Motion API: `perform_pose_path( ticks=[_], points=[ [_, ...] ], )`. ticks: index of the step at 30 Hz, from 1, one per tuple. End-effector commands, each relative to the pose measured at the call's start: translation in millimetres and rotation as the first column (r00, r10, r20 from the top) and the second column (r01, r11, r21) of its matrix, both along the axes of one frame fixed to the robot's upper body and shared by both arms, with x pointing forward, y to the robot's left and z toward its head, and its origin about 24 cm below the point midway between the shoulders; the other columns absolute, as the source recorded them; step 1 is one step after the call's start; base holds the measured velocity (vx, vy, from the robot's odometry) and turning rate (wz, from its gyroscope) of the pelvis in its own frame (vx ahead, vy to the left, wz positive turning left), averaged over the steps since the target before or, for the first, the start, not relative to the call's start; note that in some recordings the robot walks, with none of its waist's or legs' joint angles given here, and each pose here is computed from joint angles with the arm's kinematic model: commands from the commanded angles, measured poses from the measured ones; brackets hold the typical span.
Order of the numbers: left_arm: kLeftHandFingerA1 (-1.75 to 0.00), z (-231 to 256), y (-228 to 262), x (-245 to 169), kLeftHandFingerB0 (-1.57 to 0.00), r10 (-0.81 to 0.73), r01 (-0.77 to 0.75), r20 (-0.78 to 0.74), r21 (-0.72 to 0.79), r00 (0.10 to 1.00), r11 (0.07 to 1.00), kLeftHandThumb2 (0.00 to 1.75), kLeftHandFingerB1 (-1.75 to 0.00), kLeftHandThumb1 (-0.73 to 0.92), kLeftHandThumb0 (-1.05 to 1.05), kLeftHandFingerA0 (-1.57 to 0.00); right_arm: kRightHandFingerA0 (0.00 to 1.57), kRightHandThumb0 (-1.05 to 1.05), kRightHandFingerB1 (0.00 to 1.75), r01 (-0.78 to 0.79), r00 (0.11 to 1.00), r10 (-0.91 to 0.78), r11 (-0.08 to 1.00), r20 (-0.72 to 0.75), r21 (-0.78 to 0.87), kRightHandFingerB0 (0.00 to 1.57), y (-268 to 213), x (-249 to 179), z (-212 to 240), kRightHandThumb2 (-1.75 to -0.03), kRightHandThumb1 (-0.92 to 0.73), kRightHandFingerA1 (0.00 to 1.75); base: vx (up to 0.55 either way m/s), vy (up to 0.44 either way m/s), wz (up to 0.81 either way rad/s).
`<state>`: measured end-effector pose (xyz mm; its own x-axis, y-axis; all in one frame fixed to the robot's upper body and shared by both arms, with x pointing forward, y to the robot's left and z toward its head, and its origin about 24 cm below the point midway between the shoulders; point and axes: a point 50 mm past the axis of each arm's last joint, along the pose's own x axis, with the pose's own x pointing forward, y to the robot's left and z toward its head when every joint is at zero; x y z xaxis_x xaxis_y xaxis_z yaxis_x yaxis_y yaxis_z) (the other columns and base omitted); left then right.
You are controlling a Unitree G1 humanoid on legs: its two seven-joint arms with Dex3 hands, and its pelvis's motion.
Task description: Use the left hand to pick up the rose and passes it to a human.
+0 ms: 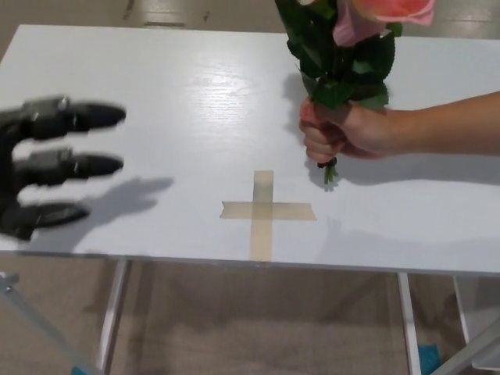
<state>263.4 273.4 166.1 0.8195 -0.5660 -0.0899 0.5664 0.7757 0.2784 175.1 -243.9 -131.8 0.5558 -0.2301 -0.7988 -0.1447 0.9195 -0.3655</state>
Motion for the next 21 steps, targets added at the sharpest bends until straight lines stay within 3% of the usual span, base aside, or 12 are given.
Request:
perform_pose_path(
  ticks=[1,7,12,15,16,19,20,21],
  points=[
    [-0.43,-12.8,1.8,-79.2,-0.42,-0.207,0.205,-0.024,-0.049,0.978,0.977,0.56,-0.35,0.53,-0.36,-0.51,0.63,-0.36,0.38,0.007,0.996,-0.007,1.0,-0.088,-0.006,0.52,-4.1,-28.8,-11.0,-0.62,-0.72,0.42,0.0,0.0,0.0],
    [-0.45,-36.9,5.6,-118.9,-0.47,-0.233,0.222,-0.191,-0.078,0.954,0.972,0.55,-0.37,0.52,-0.32,-0.56,0.63,-0.37,0.38,0.01,0.995,-0.011,1.0,-0.104,-0.013,0.53,-3.2,-33.0,-12.9,-0.62,-0.72,0.42,0.0,0.0,0.0],
    [-0.45,-62.1,6.3,-127.0,-0.47,-0.235,0.223,-0.291,-0.074,0.927,0.972,0.55,-0.37,0.52,-0.33,-0.56,0.64,-0.37,0.38,0.011,0.994,-0.013,1.0,-0.108,-0.016,0.53,-3.9,-34.6,-13.3,-0.62,-0.72,0.42,0.0,0.0,0.0],
    [-0.41,-112.7,15.2,-123.5,-0.42,-0.102,0.123,-0.432,0.02,0.896,0.992,0.55,-0.35,0.53,-0.4,-0.48,0.64,-0.37,0.39,0.01,0.993,-0.013,1.0,-0.116,-0.02,0.54,-5.4,-38.1,-14.0,-0.62,-0.72,0.42,0.0,0.0,0.0],
    [-0.39,-132.3,17.9,-124.1,-0.39,0.007,0.046,-0.46,0.104,0.888,0.993,0.56,-0.33,0.53,-0.43,-0.44,0.64,-0.37,0.39,0.008,0.992,-0.011,1.0,-0.123,-0.019,0.54,-5.0,-40.9,-15.1,-0.62,-0.72,0.42,0.0,0.0,0.0],
    [-0.39,-140.2,19.1,-124.0,-0.39,0.041,0.026,-0.461,0.138,0.886,0.99,0.56,-0.33,0.53,-0.43,-0.44,0.64,-0.37,0.39,0.008,0.992,-0.01,1.0,-0.126,-0.019,0.54,-4.8,-41.8,-15.4,-0.62,-0.72,0.42,0.0,0.0,0.0],
    [-0.35,-184.3,22.9,-118.2,-0.29,0.273,-0.125,-0.493,0.312,0.826,0.942,0.57,-0.31,0.56,-0.43,-0.32,0.64,-0.37,0.39,-0.001,0.992,-0.002,1.0,-0.127,-0.02,0.54,-3.9,-41.8,-15.6,-0.62,-0.72,0.42,0.0,0.0,0.0],
    [-0.35,-207.6,22.0,-114.1,-0.29,0.376,-0.169,-0.49,0.414,0.787,0.894,0.58,-0.31,0.57,-0.45,-0.3,0.65,-0.37,0.39,-0.002,0.992,-0.001,1.0,-0.123,-0.019,0.54,-3.5,-40.7,-15.4,-0.62,-0.72,0.42,0.0,0.0,0.0]
  ],
)
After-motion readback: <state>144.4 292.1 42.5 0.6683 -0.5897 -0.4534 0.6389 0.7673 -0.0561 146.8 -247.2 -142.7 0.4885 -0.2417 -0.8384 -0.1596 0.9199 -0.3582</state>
